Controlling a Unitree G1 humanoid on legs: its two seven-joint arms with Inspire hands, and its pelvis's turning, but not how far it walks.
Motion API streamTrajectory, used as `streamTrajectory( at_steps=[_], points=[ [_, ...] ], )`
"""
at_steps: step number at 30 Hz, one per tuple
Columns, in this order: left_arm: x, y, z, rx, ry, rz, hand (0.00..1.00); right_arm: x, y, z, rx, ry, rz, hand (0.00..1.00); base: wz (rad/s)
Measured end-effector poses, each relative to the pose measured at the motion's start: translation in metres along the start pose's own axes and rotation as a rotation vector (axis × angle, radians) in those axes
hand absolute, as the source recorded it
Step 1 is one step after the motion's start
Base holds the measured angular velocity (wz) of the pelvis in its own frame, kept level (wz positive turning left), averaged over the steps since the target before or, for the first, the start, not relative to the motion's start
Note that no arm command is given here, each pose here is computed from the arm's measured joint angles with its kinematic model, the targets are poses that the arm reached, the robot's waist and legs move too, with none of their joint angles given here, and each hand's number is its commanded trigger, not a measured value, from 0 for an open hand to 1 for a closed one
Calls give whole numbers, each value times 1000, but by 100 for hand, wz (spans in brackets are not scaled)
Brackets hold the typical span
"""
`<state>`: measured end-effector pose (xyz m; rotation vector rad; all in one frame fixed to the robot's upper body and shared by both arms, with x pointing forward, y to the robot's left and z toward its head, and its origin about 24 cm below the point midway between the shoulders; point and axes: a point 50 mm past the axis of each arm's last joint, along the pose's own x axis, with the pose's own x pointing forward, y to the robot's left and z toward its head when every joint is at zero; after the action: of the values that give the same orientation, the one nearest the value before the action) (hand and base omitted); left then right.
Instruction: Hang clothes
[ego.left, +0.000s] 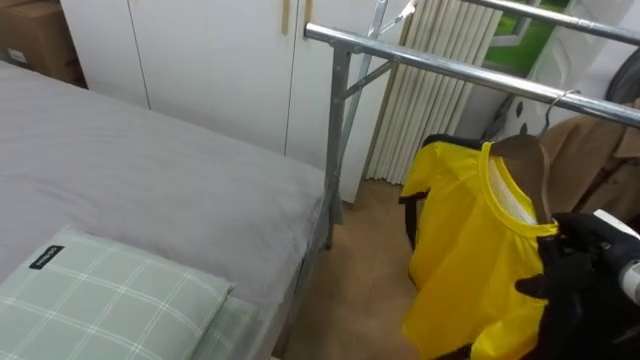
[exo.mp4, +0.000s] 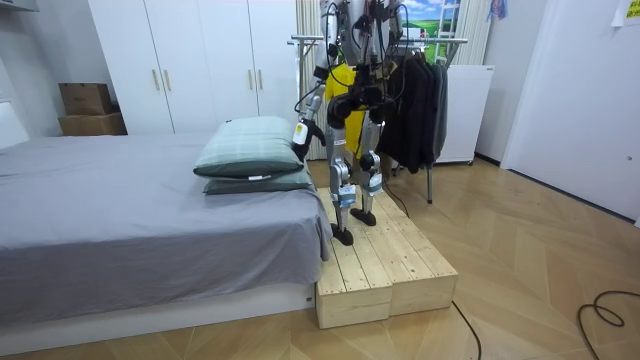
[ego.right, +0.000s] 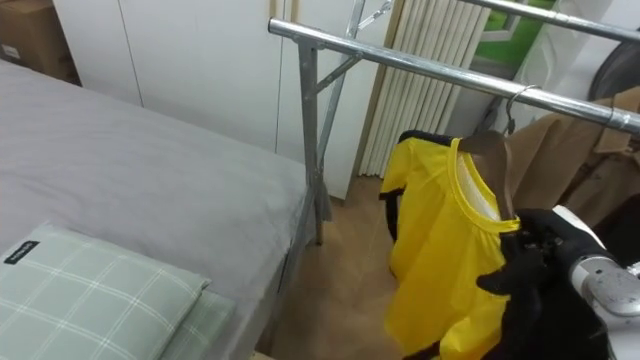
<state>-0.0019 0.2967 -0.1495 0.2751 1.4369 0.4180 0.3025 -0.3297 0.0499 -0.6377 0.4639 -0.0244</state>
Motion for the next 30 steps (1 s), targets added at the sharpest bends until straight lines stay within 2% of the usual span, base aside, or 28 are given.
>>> streamTrajectory(
  at_steps=[14,20,25,30],
  points=[
    [0,0,1,8,-5,17,0,2,8,6,34,-31,2,0,0],
    [0,-1,1,17,-6,16,0,3,8,6,34,-32,-45,0,0],
    [0,-1,2,16,-7,12,0,0,5,27,-38,-118,-124,0,0],
    [0,-2,2,26,-4,9,0,-1,9,42,-38,-189,-164,0,0]
  ],
)
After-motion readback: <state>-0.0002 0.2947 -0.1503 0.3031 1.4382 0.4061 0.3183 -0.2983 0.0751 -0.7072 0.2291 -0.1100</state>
